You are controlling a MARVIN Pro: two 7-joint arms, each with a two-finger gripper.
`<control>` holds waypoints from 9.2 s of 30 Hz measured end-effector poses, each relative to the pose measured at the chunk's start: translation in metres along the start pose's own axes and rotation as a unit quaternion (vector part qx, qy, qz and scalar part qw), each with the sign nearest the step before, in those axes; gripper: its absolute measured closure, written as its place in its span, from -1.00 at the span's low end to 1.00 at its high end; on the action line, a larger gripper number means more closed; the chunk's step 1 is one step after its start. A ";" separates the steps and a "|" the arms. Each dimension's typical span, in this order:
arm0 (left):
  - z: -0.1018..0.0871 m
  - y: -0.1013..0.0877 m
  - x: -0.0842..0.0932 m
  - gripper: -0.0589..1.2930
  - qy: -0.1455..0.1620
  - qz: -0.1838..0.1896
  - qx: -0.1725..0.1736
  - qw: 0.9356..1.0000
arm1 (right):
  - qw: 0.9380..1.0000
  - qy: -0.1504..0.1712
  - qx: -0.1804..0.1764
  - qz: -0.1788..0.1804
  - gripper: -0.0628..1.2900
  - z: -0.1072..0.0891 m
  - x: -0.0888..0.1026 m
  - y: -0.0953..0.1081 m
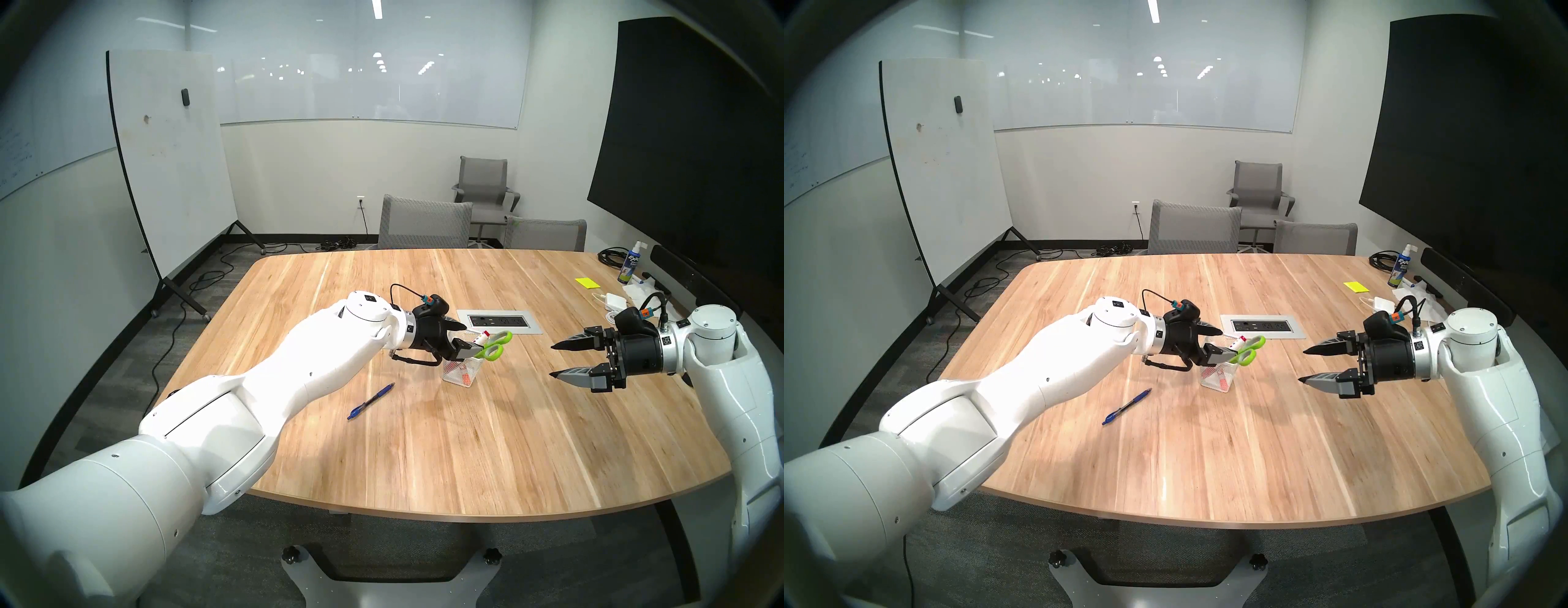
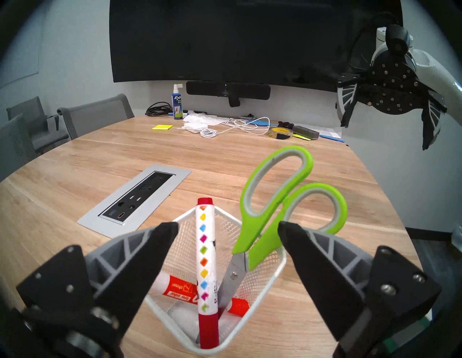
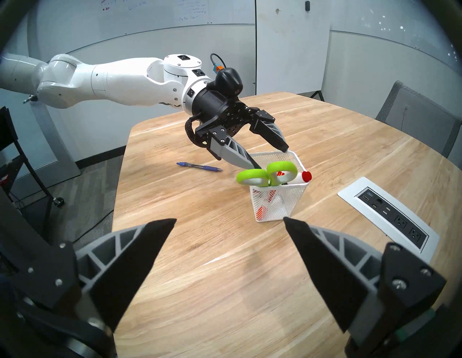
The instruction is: Place the pen, the marker, and the scissors into the pen holder
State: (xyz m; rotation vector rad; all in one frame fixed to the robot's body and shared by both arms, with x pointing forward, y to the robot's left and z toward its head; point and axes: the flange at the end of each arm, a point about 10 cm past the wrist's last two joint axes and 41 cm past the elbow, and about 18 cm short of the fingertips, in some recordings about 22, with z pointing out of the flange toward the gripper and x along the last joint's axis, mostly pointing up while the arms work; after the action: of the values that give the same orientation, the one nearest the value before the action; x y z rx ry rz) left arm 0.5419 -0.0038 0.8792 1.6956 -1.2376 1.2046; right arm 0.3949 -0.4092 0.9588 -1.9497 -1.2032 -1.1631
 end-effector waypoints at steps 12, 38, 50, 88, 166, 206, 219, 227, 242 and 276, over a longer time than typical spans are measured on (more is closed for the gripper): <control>-0.018 0.007 0.014 -0.68 0.002 0.017 -0.003 1.000 | 1.000 0.000 0.000 -0.002 -0.91 0.000 0.001 0.000; -0.073 0.035 -0.002 -0.85 -0.017 0.017 -0.001 1.000 | 1.000 0.000 -0.002 -0.003 -0.91 0.000 0.002 0.000; -0.093 0.054 -0.013 -0.85 -0.034 0.005 0.019 0.999 | 1.000 -0.004 0.006 -0.002 -0.91 0.004 0.001 -0.006; -0.143 0.105 -0.052 -0.85 -0.072 -0.015 0.121 0.990 | 1.000 -0.015 0.022 -0.016 -0.91 0.008 0.005 -0.023; -0.170 0.098 -0.117 -0.85 -0.129 -0.069 0.121 0.982 | 0.999 -0.025 0.025 -0.023 -0.91 -0.003 0.019 -0.035; -0.203 0.097 -0.145 -0.85 -0.158 -0.071 0.152 0.973 | 0.999 -0.025 0.025 -0.024 -0.92 -0.003 0.020 -0.036; -0.199 0.087 -0.153 -0.85 -0.187 -0.073 0.158 0.967 | 0.999 -0.025 0.026 -0.025 -0.92 -0.003 0.020 -0.036; -0.193 0.079 -0.154 -0.85 -0.201 -0.076 0.161 0.963 | 0.999 -0.025 0.026 -0.025 -0.92 -0.003 0.020 -0.036; -0.182 0.074 -0.143 -0.85 -0.202 -0.069 0.153 0.965 | 0.999 -0.025 0.026 -0.025 -0.92 -0.003 0.020 -0.036; -0.155 0.051 -0.142 -0.85 -0.216 -0.066 0.146 0.963 | 0.999 -0.025 0.026 -0.025 -0.92 -0.003 0.020 -0.036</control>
State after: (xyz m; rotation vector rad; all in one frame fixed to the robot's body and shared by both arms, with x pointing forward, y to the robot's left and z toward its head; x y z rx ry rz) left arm 0.4354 0.1648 0.7947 2.3145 -1.2091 1.0041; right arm 0.3659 -0.3880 0.9783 -1.9312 -1.3015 -1.1033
